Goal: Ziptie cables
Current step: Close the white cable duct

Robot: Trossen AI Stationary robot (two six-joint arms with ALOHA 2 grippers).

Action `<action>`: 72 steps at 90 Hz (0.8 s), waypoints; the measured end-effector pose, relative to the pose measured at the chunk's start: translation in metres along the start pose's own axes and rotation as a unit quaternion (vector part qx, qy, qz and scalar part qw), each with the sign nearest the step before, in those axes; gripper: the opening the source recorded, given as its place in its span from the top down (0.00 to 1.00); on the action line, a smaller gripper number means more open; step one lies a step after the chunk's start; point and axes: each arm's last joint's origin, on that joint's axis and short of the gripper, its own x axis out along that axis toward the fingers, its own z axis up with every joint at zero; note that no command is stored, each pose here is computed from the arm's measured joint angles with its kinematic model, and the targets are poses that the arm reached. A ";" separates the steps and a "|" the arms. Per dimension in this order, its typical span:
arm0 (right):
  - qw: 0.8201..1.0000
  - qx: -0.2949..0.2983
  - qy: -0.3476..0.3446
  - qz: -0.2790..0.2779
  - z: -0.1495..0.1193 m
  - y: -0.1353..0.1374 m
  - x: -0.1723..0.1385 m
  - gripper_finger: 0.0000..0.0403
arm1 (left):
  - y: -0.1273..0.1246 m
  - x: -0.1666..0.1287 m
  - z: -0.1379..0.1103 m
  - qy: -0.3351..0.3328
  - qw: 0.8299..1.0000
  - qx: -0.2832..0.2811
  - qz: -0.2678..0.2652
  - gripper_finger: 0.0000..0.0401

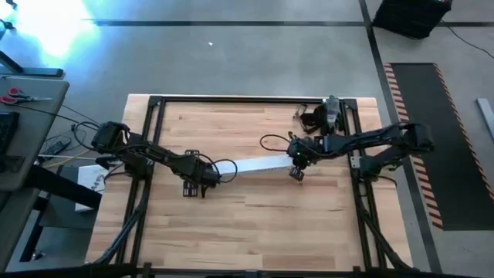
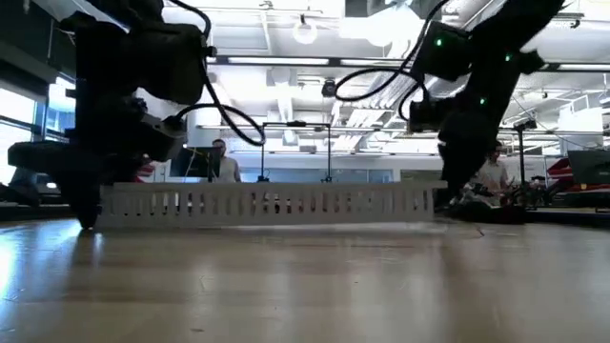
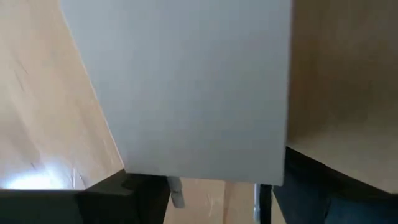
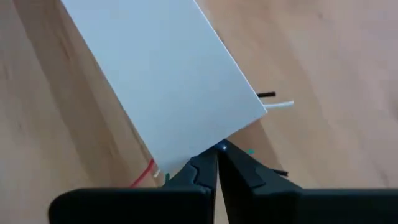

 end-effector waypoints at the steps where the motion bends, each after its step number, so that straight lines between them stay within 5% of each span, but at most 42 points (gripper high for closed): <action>1: 1.000 0.000 0.004 -0.001 -0.001 0.000 -0.001 1.00 | 0.000 0.000 0.000 -0.001 1.000 0.001 0.000 0.46; 21: 0.998 0.012 0.053 -0.017 -0.012 -0.004 -0.006 1.00 | -0.001 -0.003 0.004 -0.011 1.000 -0.003 -0.006 0.46; 72: 0.999 0.020 0.033 0.004 -0.008 -0.002 -0.004 1.00 | -0.004 -0.007 0.016 -0.062 0.997 -0.017 -0.034 0.46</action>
